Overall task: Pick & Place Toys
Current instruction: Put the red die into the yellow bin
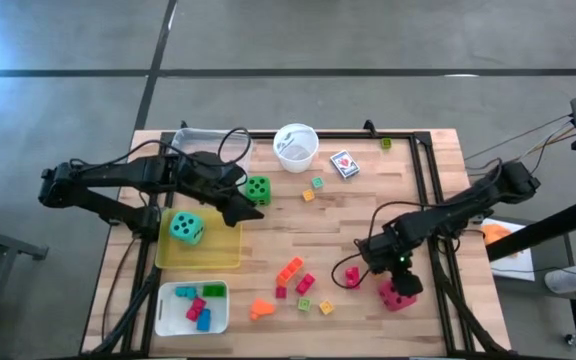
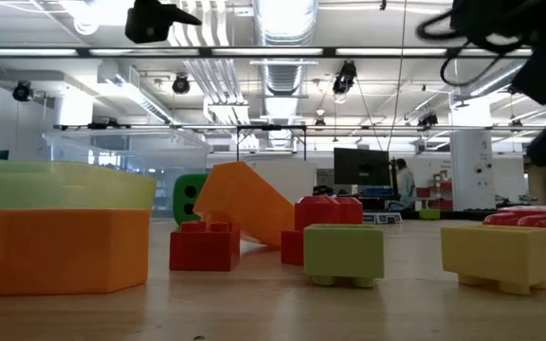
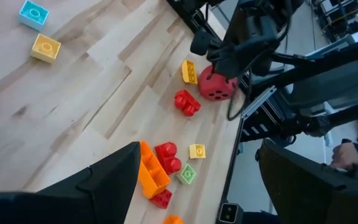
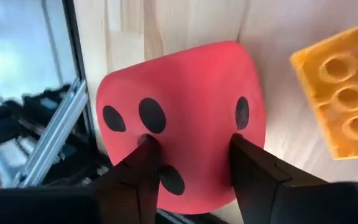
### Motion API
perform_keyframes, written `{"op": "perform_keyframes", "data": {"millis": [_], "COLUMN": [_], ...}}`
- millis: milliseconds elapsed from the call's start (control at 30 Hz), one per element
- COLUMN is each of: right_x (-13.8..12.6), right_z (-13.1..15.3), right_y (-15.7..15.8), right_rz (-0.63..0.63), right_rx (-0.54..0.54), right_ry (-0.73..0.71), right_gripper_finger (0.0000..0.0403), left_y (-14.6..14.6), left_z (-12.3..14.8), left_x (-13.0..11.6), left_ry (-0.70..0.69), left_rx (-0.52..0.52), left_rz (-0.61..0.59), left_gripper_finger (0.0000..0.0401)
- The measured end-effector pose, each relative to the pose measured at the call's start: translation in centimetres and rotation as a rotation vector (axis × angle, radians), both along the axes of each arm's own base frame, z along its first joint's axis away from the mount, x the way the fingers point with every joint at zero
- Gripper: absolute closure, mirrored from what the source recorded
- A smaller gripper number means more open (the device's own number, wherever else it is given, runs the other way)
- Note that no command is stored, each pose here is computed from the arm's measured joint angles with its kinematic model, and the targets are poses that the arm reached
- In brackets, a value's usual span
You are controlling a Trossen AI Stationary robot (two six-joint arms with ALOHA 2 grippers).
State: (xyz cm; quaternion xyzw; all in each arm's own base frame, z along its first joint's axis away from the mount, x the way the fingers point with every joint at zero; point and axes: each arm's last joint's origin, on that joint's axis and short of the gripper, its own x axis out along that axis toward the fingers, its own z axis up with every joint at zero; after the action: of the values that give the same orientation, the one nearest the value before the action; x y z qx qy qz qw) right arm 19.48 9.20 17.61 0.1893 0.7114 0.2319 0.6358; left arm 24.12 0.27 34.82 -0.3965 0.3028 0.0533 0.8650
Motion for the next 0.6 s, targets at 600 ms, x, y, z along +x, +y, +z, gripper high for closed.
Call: {"op": "perform_keyframes", "data": {"millis": [600], "right_x": [-1.8], "right_z": [5.7], "right_y": [-1.0], "right_rz": [-0.195], "right_rx": [0.032], "right_ry": [-0.24], "right_gripper_finger": [0.0329], "left_y": [0.0], "left_z": [0.1], "left_x": [0.1], "left_ry": [-0.012], "left_rx": [0.014], "left_rz": [-0.001], "left_gripper_finger": [0.0087]}}
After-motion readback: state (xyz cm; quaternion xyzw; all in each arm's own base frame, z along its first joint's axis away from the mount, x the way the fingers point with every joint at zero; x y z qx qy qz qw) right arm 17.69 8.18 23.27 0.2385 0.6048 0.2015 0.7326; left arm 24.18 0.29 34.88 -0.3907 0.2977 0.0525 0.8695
